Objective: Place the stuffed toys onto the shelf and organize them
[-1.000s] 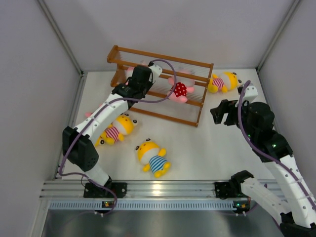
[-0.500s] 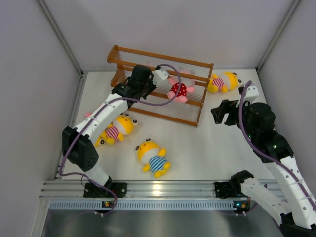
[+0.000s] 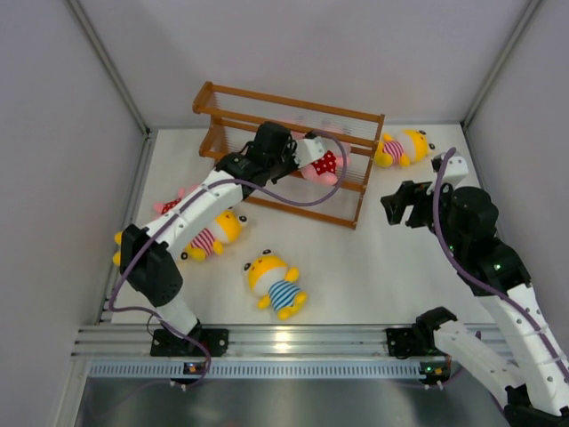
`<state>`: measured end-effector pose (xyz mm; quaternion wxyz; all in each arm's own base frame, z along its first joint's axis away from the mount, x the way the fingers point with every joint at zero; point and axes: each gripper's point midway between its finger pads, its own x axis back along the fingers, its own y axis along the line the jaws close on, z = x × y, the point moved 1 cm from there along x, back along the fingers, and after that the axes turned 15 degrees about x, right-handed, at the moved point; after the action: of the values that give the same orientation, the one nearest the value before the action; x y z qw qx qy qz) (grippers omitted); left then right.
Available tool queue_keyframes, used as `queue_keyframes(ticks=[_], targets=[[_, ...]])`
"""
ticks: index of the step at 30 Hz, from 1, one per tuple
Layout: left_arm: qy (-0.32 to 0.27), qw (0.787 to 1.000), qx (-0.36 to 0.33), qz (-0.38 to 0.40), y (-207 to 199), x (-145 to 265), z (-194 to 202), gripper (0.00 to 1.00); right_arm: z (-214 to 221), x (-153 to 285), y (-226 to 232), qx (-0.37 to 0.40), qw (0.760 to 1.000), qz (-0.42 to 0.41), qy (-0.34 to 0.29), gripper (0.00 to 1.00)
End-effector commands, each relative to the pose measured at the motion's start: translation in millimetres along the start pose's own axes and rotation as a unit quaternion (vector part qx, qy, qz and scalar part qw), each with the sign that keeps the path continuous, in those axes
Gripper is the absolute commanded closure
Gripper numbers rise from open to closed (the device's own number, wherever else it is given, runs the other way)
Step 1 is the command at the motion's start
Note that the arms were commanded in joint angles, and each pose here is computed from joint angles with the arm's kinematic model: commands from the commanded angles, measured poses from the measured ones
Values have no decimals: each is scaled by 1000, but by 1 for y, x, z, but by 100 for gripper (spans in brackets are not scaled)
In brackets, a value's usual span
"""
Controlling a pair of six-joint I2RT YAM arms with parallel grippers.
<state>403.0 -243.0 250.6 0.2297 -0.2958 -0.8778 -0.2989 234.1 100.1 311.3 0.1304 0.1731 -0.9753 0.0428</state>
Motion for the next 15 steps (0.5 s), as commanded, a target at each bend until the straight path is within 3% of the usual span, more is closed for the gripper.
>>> queue_keyframes(ticks=[1,7,15], targets=[[-40,999,-13,3,-1,4,-30,100,-9,6,1,0,1000,-1,-14,23],[-57,998,-24,23,-32,9,-49,100,-9,6,1,0,1000,1,-14,23],[-75,996,-24,34,-42,6,-69,100,-6,7,0,1,1000,3,-11,23]])
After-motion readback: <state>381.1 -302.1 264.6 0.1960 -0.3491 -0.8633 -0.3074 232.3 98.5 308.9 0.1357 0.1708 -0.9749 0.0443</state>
